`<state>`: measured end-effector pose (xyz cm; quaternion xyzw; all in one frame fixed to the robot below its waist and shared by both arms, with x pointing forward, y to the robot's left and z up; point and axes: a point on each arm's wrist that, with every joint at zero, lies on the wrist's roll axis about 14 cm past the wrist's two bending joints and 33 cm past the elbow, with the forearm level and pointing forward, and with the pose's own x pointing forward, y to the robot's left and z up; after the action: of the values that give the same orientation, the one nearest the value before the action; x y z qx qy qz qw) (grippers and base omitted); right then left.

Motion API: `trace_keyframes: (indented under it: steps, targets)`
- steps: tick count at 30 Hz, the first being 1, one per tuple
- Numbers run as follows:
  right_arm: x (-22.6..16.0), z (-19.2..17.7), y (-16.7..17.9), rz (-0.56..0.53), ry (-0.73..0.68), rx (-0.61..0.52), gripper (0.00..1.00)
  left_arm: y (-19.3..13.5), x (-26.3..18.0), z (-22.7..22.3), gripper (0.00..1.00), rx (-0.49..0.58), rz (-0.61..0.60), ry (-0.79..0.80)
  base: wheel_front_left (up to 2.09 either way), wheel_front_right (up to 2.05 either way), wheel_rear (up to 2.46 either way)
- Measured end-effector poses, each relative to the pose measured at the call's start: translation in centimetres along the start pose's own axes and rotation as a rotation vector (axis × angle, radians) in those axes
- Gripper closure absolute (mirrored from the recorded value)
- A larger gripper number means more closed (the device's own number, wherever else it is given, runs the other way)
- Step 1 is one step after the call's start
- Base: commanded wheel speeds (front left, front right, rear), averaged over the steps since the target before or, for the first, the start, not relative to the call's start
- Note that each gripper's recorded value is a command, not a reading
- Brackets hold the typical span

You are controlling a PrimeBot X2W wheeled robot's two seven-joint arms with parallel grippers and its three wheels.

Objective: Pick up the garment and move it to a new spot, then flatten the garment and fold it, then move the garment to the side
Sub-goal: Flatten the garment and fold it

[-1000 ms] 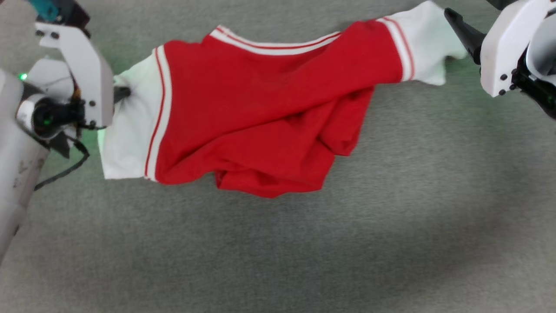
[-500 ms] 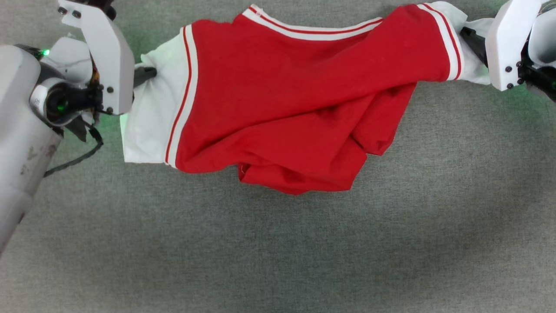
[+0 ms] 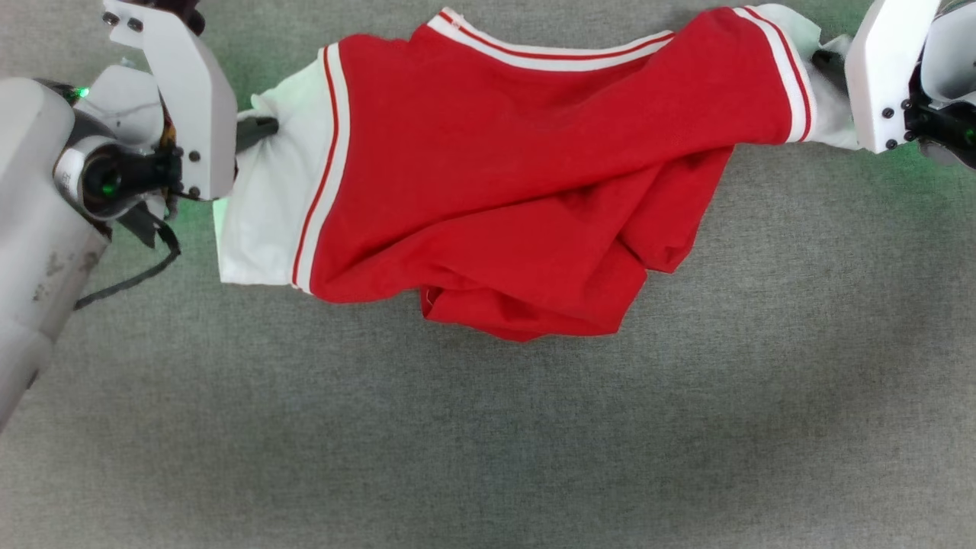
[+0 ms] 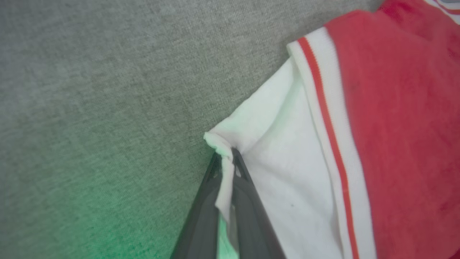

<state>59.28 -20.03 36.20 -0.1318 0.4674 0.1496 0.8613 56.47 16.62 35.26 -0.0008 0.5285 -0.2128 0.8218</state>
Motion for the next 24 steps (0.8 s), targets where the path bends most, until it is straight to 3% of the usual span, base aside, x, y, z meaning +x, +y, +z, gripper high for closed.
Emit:
trace_keyframes:
  steps: [6,11,15,24]
  targets:
    - [0.0,0.3,0.2,0.001,-0.026,0.015,1.0,-0.2,-0.2,0.4,1.0,-0.006,-0.005,-0.037,0.0,0.0,0.0]
    - [-1.1,2.1,-0.3,-0.01,-0.159,0.083,1.0,-0.8,-1.2,2.0,1.0,-0.003,-0.005,-0.173,0.0,0.0,0.0]
    - [-3.1,4.4,-2.1,-0.067,-0.303,0.132,1.0,-1.5,-2.7,5.0,1.0,0.006,0.007,-0.375,0.0,0.0,0.0]
    - [-12.4,16.3,-6.6,-0.193,-0.805,0.225,1.0,0.4,-11.6,15.9,1.0,-0.093,0.117,-0.949,0.0,0.0,0.0]
